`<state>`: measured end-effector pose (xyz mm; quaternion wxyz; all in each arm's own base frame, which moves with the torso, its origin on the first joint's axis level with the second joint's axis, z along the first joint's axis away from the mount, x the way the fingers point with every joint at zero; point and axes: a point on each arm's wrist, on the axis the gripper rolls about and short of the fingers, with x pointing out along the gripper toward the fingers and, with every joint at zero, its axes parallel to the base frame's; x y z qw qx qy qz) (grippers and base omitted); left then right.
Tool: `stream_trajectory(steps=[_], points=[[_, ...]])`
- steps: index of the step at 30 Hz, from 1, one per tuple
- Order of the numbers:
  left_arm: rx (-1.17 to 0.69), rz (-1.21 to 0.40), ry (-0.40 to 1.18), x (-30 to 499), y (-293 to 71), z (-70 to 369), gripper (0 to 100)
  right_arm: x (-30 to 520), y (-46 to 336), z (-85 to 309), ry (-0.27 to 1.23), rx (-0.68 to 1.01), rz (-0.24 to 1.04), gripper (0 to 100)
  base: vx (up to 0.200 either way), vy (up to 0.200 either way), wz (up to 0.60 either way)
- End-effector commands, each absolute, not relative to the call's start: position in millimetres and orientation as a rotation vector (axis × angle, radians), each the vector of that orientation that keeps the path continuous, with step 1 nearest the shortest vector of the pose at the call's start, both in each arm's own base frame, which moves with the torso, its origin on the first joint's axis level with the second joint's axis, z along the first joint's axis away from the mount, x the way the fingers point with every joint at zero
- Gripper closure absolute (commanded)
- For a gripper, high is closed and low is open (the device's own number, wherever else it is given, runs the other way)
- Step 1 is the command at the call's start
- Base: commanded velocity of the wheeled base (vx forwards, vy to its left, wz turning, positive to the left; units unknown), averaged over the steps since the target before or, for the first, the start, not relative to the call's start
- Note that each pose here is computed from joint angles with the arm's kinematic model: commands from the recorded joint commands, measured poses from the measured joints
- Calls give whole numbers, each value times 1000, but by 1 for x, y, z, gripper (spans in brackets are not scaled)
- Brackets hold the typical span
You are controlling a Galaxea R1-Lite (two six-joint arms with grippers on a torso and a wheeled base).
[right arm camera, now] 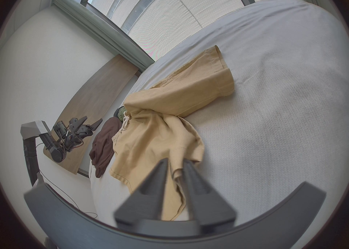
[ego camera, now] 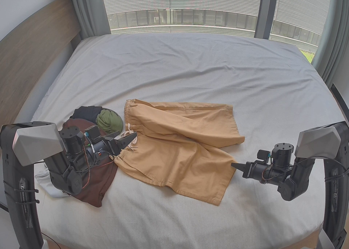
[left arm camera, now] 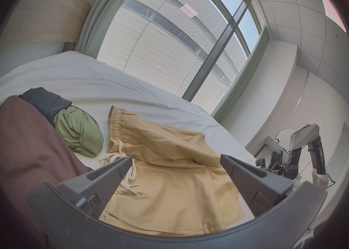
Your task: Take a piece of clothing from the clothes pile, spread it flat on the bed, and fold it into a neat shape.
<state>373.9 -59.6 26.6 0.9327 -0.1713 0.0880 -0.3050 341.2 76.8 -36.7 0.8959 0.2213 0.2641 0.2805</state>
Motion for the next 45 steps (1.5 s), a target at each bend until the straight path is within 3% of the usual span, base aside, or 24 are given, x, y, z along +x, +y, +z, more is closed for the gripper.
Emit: stream_trajectory(steps=[1,15,40,41,45], points=[[-351,-622,182,374,-60,25,0,343,76,-40,553,467,579,0,0,0,0],[-348,-622,174,376,-59,27,0,347,85,-44,644,638,540,0,0,0,0],[-350,-622,176,376,-59,26,0,379,82,-46,535,727,461,0,0,0,0],[-350,-620,175,376,-59,26,0,380,81,-46,532,729,457,100,0,0,0],[-350,-620,175,376,-59,26,0,381,76,-46,525,731,446,100,0,0,0]])
